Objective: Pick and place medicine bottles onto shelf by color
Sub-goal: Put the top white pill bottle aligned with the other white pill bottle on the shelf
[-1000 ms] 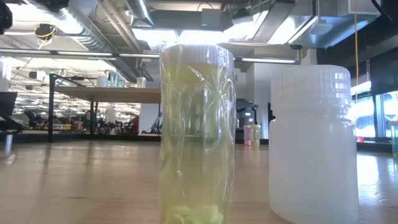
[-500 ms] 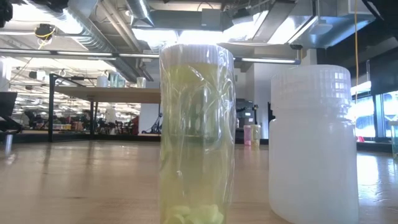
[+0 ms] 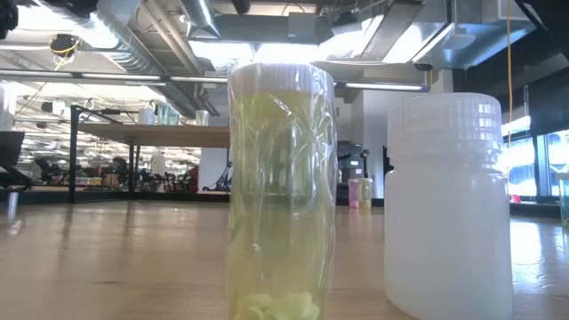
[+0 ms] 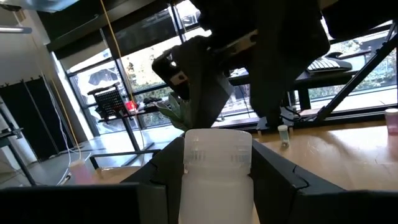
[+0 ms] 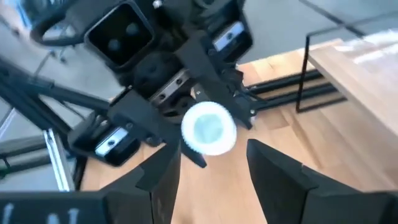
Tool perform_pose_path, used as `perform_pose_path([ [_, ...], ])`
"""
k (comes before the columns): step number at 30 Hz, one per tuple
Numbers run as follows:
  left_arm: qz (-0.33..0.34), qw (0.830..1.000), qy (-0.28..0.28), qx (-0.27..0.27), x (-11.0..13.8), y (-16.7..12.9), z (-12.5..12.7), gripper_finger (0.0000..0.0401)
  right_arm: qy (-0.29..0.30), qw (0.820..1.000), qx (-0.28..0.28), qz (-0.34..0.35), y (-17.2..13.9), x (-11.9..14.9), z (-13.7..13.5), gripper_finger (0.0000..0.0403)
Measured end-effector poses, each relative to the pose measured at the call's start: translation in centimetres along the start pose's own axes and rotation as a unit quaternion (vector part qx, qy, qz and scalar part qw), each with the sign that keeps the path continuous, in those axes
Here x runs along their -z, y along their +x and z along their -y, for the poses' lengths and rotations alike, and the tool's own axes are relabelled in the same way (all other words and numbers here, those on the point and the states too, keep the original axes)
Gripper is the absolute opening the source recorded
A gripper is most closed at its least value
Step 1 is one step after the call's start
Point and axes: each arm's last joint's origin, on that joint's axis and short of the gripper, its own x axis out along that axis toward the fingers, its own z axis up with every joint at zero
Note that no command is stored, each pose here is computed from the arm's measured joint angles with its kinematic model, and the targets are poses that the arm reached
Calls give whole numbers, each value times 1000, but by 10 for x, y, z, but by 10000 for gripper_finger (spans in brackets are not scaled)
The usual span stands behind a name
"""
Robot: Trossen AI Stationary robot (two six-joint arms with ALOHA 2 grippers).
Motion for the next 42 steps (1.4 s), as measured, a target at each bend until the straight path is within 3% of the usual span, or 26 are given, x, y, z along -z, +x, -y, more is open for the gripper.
perform_pose_path([
  [8,0,1000,1,1,0,0,0,132,91,996,-5,-2,7,2,5,186],
  [23,-3,1000,10,2,1,0,1,132,126,991,-30,33,14,-1,3,186],
  [32,-7,1000,13,-10,3,3,-1,132,120,992,-25,30,18,2,4,186],
  [42,-8,1000,14,-13,3,4,-1,132,40,999,-24,19,7,-11,1,170],
])
